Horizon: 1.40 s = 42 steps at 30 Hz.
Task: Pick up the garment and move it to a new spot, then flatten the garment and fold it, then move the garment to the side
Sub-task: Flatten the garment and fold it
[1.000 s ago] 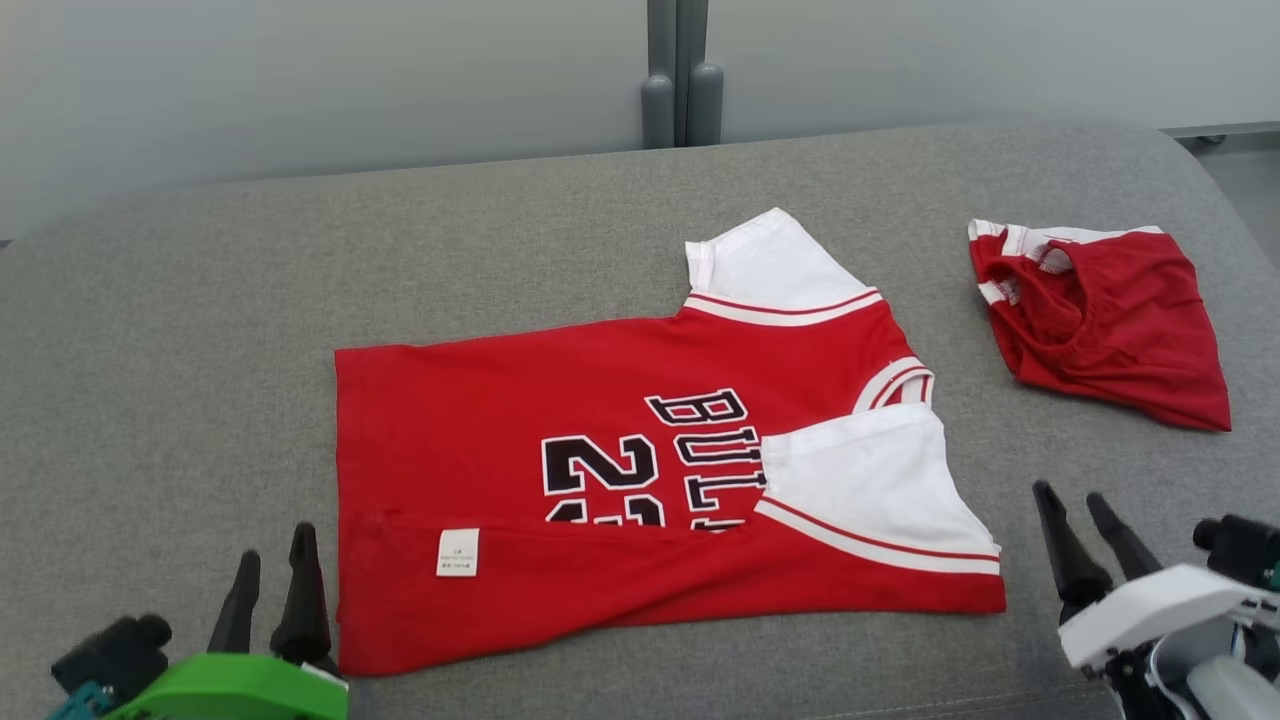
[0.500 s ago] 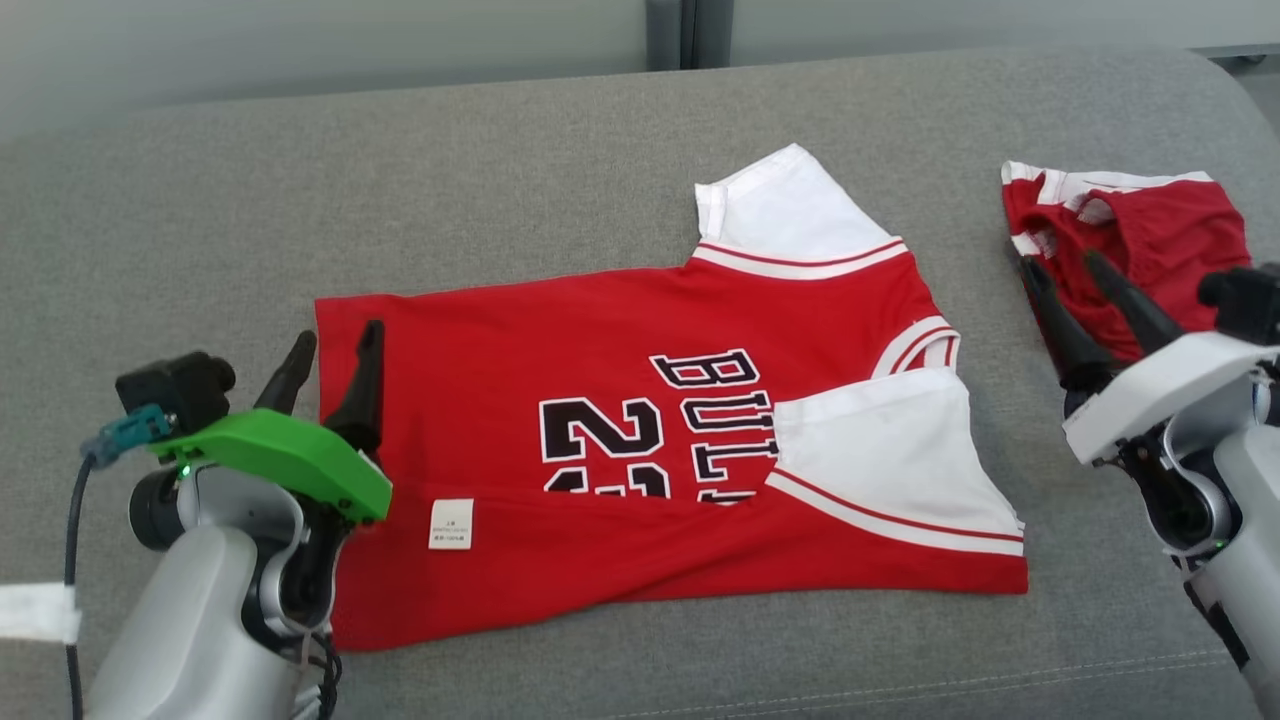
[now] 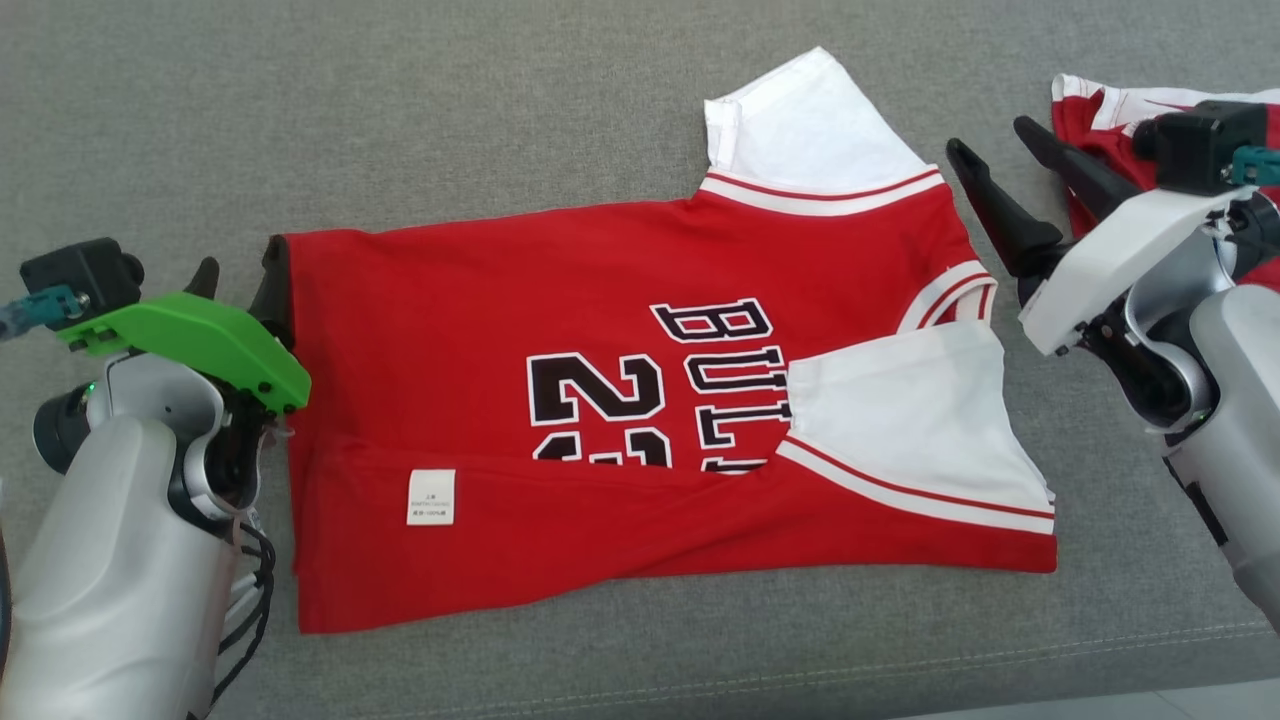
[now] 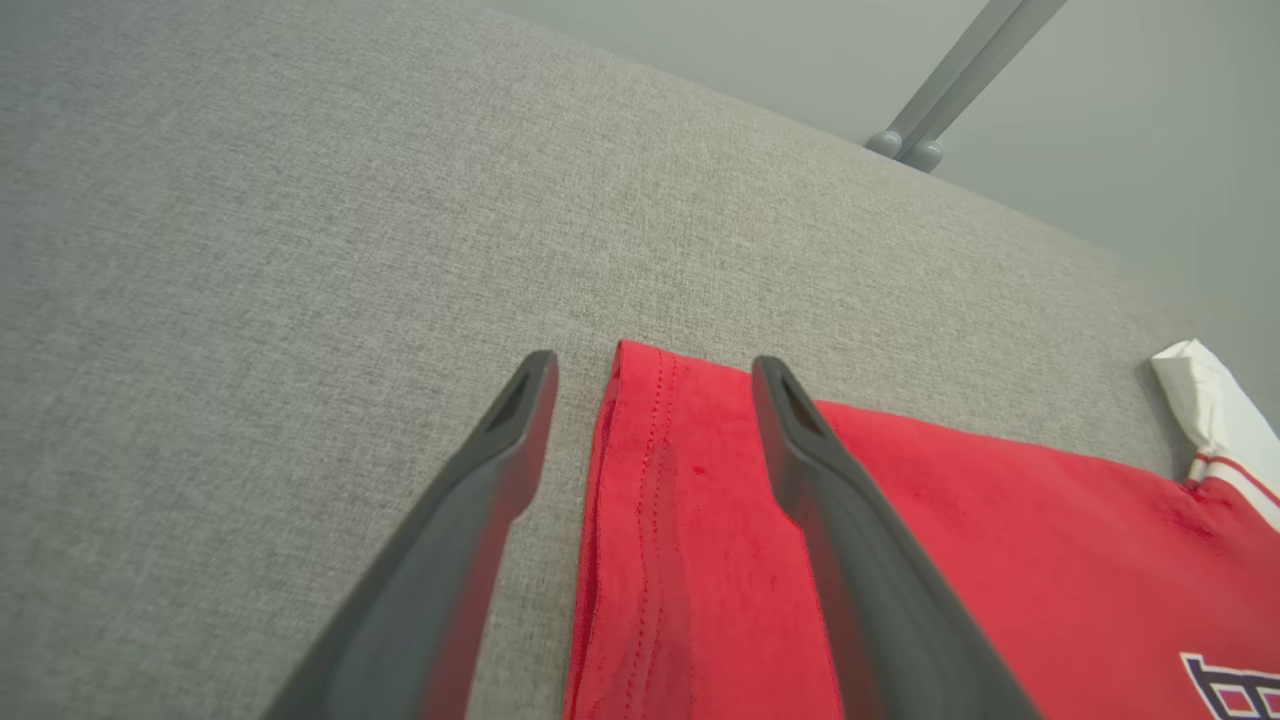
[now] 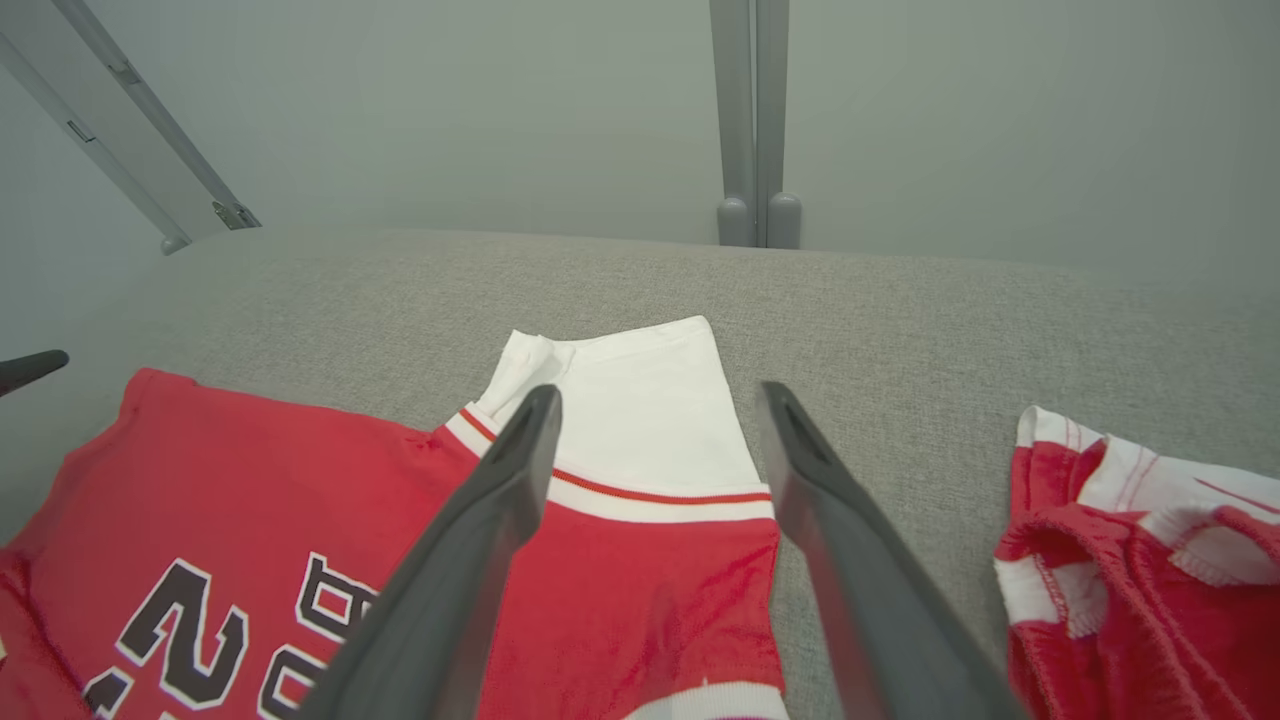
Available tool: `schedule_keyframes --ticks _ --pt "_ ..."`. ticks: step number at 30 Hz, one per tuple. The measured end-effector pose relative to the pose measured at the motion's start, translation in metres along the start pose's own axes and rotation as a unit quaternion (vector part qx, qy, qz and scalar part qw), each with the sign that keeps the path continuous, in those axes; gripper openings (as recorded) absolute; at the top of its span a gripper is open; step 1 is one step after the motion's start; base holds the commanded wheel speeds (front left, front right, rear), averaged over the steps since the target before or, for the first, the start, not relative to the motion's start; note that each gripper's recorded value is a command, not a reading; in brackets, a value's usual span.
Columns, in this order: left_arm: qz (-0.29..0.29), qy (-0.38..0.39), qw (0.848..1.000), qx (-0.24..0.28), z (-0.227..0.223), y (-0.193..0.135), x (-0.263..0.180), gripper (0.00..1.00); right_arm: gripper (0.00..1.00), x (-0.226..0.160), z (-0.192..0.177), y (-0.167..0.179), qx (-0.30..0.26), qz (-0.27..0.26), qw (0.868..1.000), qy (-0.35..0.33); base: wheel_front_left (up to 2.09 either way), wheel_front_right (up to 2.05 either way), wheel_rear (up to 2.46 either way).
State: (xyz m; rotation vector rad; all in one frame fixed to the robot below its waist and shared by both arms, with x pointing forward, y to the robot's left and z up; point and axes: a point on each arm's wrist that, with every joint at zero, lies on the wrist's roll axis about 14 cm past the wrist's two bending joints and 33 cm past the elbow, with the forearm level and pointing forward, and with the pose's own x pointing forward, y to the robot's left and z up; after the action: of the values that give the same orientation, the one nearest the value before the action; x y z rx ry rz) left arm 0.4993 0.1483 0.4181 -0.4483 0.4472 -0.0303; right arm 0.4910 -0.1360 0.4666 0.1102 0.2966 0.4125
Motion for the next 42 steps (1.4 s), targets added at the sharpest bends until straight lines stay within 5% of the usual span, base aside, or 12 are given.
schedule_keyframes --ticks 22,24,25,27,42 --pt "0.030 0.047 0.998 0.031 -0.030 0.010 0.040 1.00 1.00 0.030 -0.018 -0.006 -0.003 0.009 0.999 0.033 0.00 0.00 0.00" --pt "0.028 0.049 0.998 0.030 -0.032 0.006 0.042 0.75 1.00 0.031 -0.019 -0.007 -0.005 0.008 0.999 0.035 0.00 0.00 0.00" --pt "0.026 0.050 0.998 0.030 -0.033 0.004 0.043 0.26 1.00 0.032 -0.019 -0.007 -0.006 0.007 0.999 0.036 0.00 0.00 0.00" --pt "0.021 0.050 0.998 0.028 -0.034 -0.002 0.045 0.00 1.00 0.033 -0.020 -0.008 -0.007 0.007 0.999 0.038 0.00 0.00 0.00" --pt "-0.018 -0.037 0.999 0.014 -0.005 -0.034 0.040 0.00 1.00 0.068 -0.011 -0.033 -0.032 -0.013 0.997 0.067 0.00 0.00 0.00"
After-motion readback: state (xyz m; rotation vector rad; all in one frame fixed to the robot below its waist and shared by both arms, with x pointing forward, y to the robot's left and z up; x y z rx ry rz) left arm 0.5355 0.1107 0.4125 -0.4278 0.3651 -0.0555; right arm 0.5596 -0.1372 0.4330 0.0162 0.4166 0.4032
